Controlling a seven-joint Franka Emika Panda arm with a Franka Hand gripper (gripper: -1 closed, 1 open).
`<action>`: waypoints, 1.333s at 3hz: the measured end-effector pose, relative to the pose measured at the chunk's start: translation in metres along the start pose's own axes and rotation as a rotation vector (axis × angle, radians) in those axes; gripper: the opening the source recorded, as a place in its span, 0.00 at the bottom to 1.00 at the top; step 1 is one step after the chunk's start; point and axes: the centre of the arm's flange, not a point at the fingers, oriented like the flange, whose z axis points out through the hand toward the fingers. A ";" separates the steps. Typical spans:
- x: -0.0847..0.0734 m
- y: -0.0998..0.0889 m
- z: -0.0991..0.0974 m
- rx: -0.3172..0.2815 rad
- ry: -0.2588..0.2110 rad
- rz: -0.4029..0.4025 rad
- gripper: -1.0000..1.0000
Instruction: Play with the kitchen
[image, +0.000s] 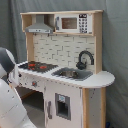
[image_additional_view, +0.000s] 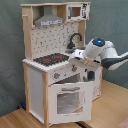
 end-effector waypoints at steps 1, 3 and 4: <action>0.003 -0.008 0.016 0.111 0.025 -0.022 1.00; 0.003 -0.012 0.053 0.313 0.078 -0.050 1.00; -0.013 -0.003 0.073 0.385 0.016 -0.052 1.00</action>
